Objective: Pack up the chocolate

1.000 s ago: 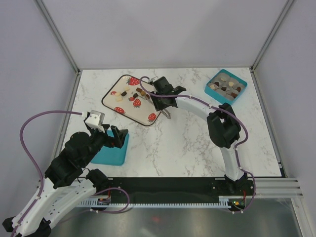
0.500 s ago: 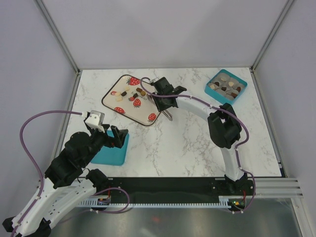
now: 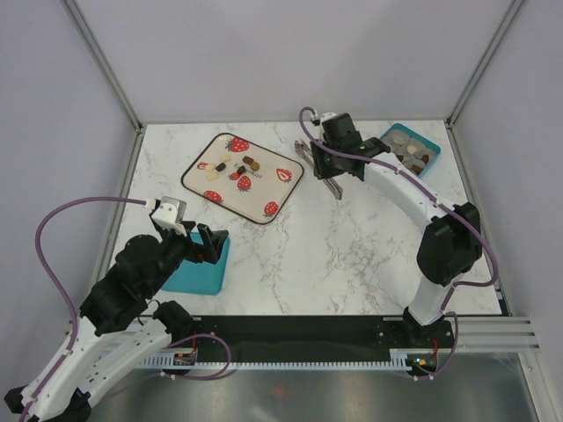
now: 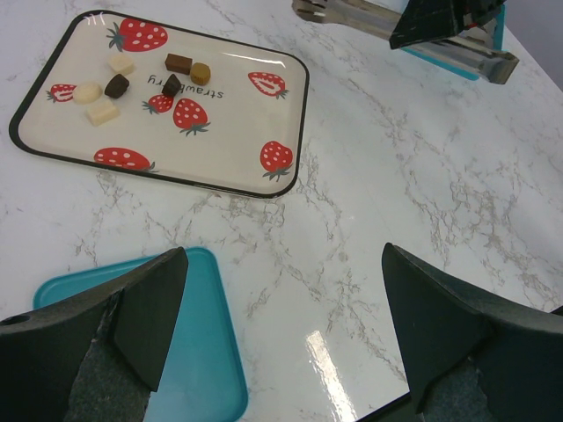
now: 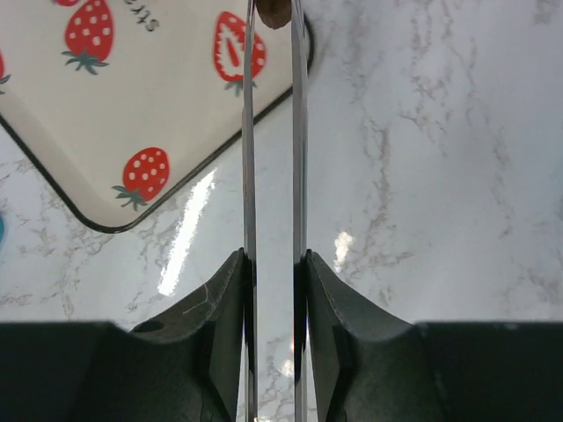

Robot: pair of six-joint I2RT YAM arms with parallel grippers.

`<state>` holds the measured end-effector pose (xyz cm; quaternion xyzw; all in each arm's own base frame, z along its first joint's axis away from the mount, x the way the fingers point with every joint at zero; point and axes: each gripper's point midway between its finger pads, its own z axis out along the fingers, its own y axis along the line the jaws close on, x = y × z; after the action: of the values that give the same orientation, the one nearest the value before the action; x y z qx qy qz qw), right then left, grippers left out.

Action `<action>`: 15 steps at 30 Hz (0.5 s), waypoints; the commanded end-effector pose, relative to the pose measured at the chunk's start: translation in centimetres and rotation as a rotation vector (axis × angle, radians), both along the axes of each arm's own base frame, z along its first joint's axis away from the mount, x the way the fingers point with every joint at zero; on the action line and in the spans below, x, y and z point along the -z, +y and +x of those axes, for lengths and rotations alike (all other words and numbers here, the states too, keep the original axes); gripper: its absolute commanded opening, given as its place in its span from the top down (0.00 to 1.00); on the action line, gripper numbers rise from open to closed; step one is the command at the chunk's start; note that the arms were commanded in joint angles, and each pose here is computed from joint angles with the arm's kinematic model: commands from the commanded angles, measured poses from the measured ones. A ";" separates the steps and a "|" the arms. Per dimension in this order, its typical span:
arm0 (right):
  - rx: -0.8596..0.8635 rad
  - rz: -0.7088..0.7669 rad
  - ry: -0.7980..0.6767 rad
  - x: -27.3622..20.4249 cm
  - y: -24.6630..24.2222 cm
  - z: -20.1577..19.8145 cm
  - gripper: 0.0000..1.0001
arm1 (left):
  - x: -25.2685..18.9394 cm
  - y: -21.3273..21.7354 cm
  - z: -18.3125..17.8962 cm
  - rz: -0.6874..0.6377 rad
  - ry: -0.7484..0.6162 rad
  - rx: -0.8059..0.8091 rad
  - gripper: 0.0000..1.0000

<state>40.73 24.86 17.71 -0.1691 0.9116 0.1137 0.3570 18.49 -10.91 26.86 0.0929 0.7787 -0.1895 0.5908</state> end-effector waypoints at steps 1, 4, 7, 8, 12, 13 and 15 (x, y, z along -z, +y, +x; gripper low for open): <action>0.110 0.019 -0.013 -2.3 -5.3 0.2 0.63 | -0.6 0.1 0.6 0.018 -0.041 -0.011 0.00; 0.227 -0.002 -0.020 -2.9 -10.5 0.6 0.63 | -0.5 -0.1 0.6 0.020 -0.036 -0.001 0.00; 0.378 -0.008 -0.019 -3.2 -15.8 0.7 0.63 | -0.3 -0.3 0.6 0.024 -0.028 0.005 0.00; 0.409 -0.001 -0.013 -3.2 -17.0 0.7 0.63 | -0.2 -0.4 0.6 0.027 -0.023 0.011 0.00; 0.555 0.025 0.034 -2.0 -22.7 0.4 0.63 | 0.0 -0.7 0.7 0.029 -0.016 0.021 0.00; 0.574 0.023 0.049 -1.4 -23.5 0.1 0.63 | 0.1 -0.8 0.7 0.032 -0.012 0.024 0.00; 0.617 0.006 0.053 -1.2 -25.0 -0.3 0.63 | 0.2 -1.0 0.7 0.033 -0.007 0.033 0.01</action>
<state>41.43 1.09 18.50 0.0958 0.9314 0.0116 0.3510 18.79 -11.31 26.29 0.0984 0.7868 -0.1855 0.5803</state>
